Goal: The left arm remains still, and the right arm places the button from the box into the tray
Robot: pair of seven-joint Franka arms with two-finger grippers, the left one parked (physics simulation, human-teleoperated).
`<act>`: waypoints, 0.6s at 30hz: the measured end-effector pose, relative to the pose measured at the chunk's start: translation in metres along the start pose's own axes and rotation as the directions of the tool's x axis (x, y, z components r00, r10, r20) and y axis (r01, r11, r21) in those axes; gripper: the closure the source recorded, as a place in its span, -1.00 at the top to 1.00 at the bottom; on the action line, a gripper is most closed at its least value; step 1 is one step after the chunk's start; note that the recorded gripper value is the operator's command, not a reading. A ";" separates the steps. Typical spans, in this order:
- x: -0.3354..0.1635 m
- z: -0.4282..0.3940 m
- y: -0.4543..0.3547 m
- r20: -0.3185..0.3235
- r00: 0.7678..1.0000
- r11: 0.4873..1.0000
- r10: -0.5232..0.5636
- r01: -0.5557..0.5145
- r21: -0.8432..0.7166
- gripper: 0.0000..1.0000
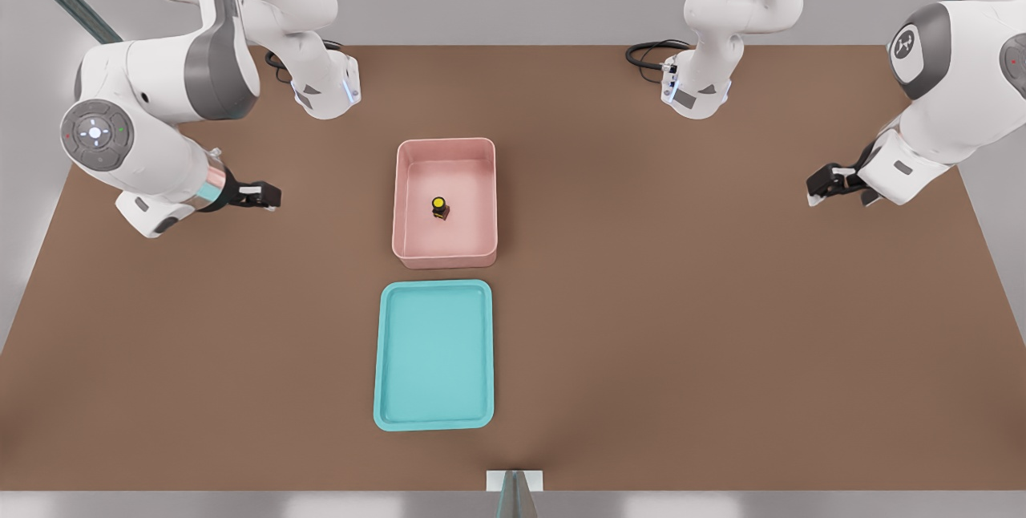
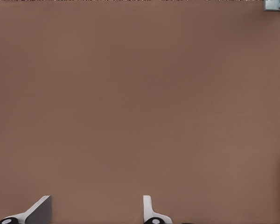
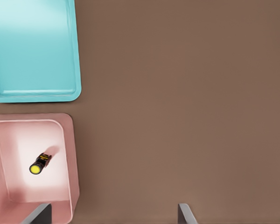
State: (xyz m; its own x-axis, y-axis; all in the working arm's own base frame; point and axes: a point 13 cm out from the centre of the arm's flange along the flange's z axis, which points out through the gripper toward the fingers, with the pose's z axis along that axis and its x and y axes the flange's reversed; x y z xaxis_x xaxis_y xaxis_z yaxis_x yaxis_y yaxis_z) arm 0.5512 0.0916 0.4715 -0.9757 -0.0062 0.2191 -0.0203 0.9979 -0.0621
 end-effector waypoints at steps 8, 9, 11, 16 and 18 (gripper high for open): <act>0.089 0.195 0.279 -0.317 0.841 0.870 -0.438 0.486 0.086 1.00; 0.116 0.239 0.297 -0.345 0.819 0.851 -0.459 0.517 0.096 1.00; 0.141 0.275 0.315 -0.307 0.825 0.846 -0.475 0.524 0.097 1.00; 0.140 0.333 0.335 -0.167 0.848 0.852 -0.503 0.518 0.068 1.00; 0.136 0.342 0.344 -0.117 0.832 0.833 -0.542 0.550 0.058 1.00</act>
State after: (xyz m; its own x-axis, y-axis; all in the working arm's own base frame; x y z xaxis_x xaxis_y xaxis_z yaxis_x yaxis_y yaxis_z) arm 0.3371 0.4118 0.1473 -0.7755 -0.5384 0.3297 -0.5667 0.8238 0.0123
